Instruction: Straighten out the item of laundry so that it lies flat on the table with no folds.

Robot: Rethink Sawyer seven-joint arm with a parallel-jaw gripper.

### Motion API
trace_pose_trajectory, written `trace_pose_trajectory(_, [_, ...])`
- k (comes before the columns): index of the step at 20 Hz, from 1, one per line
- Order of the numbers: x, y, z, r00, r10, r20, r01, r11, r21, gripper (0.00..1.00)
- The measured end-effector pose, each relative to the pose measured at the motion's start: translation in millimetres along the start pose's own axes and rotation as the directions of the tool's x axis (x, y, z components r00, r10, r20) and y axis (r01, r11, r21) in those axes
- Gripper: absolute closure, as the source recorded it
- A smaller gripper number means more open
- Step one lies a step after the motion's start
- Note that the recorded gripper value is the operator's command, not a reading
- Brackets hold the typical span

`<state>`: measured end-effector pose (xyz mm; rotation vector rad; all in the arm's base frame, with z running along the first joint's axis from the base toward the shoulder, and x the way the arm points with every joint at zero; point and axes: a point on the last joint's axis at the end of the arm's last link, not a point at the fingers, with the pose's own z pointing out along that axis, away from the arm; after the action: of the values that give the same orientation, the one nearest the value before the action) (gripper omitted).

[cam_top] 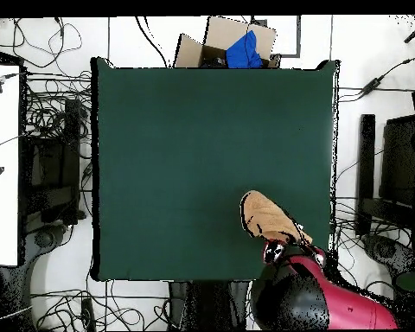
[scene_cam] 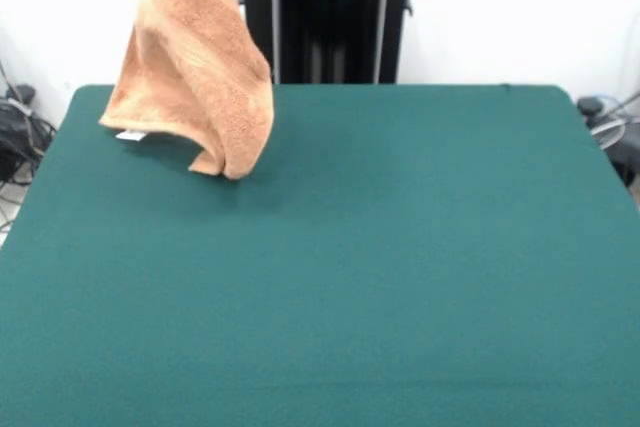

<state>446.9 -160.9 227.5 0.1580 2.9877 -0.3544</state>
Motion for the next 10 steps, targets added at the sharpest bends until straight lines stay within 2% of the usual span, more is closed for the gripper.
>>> trace_pose_trajectory(10, [-4, -4, -16, 1.0, 0.001, 0.019, -0.001, 1.0, 0.022, 1.0])
